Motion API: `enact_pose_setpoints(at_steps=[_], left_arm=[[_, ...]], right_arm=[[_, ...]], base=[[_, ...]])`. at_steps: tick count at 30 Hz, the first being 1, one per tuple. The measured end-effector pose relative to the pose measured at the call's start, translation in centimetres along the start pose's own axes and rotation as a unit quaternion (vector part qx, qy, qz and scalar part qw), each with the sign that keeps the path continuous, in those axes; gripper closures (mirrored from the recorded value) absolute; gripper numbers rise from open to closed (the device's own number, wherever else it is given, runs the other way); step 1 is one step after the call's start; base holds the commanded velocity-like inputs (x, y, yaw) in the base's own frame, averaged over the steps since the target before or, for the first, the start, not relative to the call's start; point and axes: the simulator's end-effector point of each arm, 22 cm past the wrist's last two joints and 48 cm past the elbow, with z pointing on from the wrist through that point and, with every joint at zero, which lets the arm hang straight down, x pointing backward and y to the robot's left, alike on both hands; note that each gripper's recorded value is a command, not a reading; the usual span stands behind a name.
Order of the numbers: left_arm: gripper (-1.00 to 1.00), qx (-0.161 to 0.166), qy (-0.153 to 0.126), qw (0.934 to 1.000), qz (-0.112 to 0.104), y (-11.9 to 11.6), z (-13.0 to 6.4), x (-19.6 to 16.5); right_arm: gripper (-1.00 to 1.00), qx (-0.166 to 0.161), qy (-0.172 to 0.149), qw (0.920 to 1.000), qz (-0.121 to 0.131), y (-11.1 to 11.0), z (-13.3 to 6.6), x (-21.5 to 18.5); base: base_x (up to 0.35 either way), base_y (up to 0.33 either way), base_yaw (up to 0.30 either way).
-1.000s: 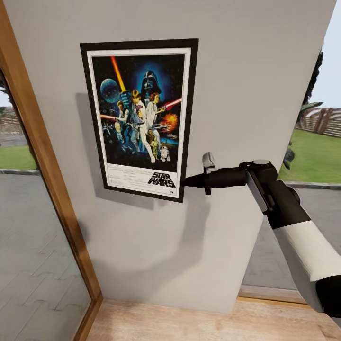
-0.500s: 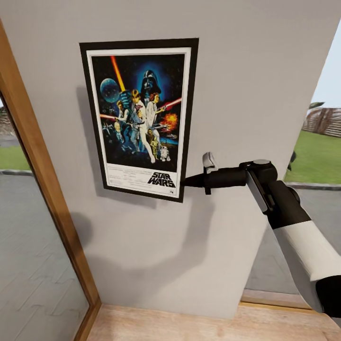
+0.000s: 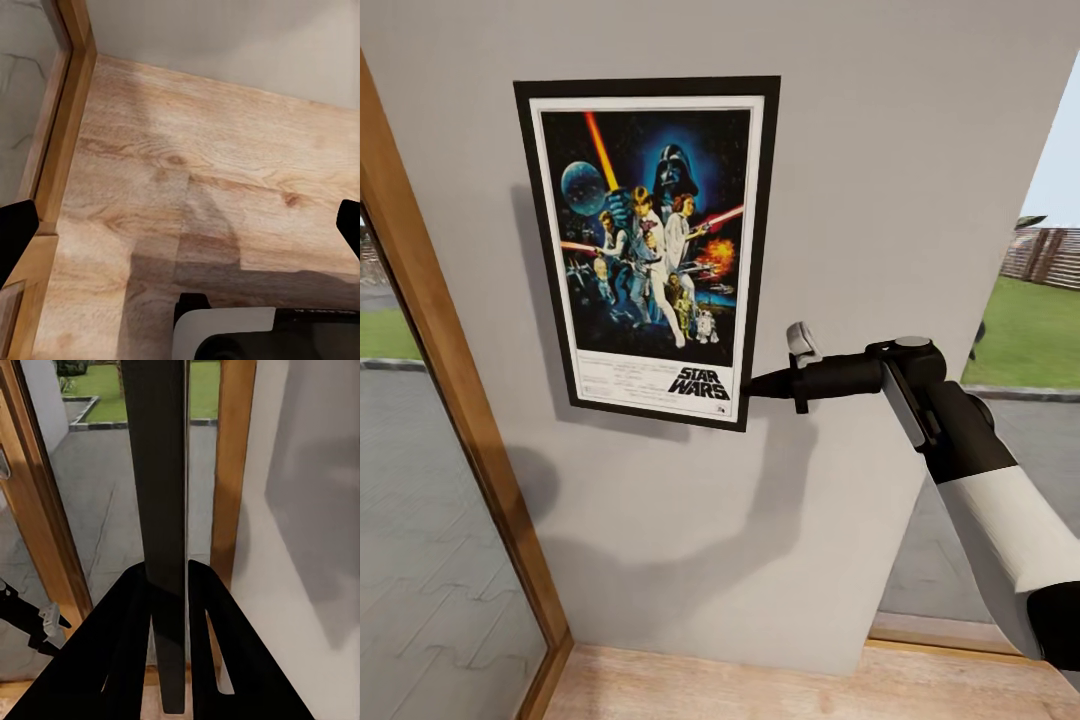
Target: Pick up the poster from the kitchen countertop and hang it on one of the wall nails in the kitchen.
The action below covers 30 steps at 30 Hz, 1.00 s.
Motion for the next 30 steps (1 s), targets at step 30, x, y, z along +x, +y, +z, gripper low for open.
enact_pose_setpoints(at_steps=[30], left_arm=[[-1.00, 0.000, 0.000, 1.0000, 0.000, 0.00, -0.01, 0.00]], right_arm=[[1.00, 0.001, 0.001, 1.0000, 0.000, -0.02, 0.04, 0.01]], base=[[0.024, 0.000, 0.000]])
